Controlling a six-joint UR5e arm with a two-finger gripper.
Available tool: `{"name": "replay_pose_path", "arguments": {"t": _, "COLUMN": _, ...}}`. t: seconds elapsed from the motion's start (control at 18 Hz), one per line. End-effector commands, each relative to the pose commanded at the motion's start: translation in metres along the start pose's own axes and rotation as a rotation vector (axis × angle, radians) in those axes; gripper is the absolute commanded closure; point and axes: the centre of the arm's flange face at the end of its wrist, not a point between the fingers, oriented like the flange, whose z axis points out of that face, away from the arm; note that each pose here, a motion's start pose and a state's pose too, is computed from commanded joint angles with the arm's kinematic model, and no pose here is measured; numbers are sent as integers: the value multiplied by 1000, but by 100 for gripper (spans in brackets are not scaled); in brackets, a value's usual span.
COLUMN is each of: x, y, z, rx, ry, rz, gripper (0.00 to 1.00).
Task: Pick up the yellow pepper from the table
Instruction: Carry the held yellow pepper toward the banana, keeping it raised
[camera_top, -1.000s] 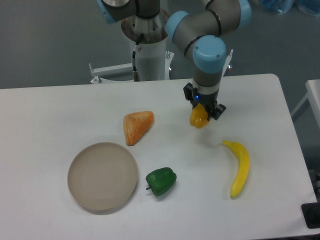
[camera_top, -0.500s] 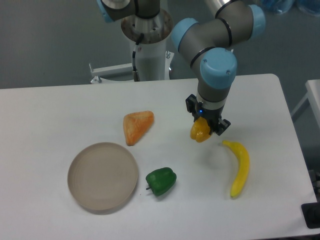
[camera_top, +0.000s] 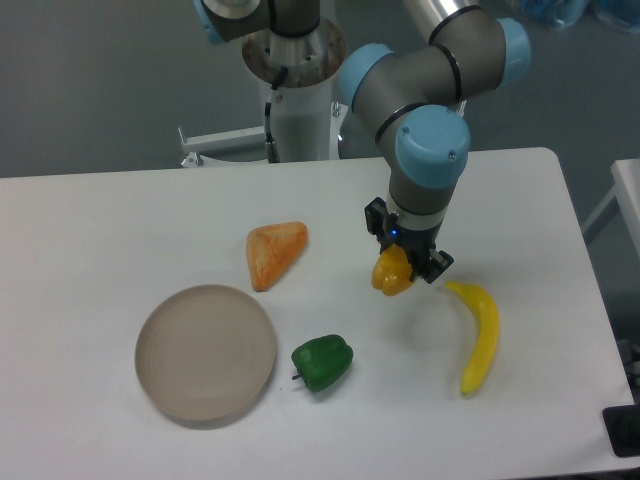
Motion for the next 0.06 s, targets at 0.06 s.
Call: {"name": "replay_pose_path", "arguments": {"t": 0.06, "x": 0, "y": 0, "z": 0, "rx": 0, "ry": 0, "rz": 0, "gripper": 84}}
